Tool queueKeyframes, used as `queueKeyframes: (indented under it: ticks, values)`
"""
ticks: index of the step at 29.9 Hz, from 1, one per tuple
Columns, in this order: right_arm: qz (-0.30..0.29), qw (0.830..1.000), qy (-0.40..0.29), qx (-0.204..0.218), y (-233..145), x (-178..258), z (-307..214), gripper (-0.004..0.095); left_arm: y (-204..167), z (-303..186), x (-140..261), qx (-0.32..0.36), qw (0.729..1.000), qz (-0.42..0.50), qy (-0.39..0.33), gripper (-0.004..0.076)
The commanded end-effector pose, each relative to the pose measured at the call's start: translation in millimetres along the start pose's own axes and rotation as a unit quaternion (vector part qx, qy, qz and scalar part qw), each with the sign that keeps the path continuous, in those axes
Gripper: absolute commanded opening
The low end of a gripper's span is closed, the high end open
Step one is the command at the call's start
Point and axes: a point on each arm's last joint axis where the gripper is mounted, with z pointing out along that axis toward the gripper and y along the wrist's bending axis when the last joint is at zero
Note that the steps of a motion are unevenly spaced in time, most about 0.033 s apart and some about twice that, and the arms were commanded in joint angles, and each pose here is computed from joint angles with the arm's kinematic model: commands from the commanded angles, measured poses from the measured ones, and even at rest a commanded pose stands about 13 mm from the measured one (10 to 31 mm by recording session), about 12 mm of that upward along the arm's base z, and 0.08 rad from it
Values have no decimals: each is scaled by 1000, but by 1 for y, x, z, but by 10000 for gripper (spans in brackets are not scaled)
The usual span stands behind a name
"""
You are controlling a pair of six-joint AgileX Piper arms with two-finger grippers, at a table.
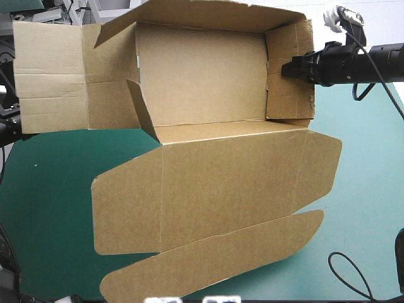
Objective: Fold the box
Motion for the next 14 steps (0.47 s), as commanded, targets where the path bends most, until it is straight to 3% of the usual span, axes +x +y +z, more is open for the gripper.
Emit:
queueKeyframes:
  ticks: [1,6,14]
  values:
    - [-12,996,-46,-71,35,-5,-26,-13,-33,-2,-7,143,989,-5,-19,-8]
    - [-10,996,-47,-73,35,-5,-26,-13,-56,8,2,189,982,5,3,-9]
    - [-13,997,-50,-58,29,-6,-23,-13,-123,4,33,246,966,74,36,-9]
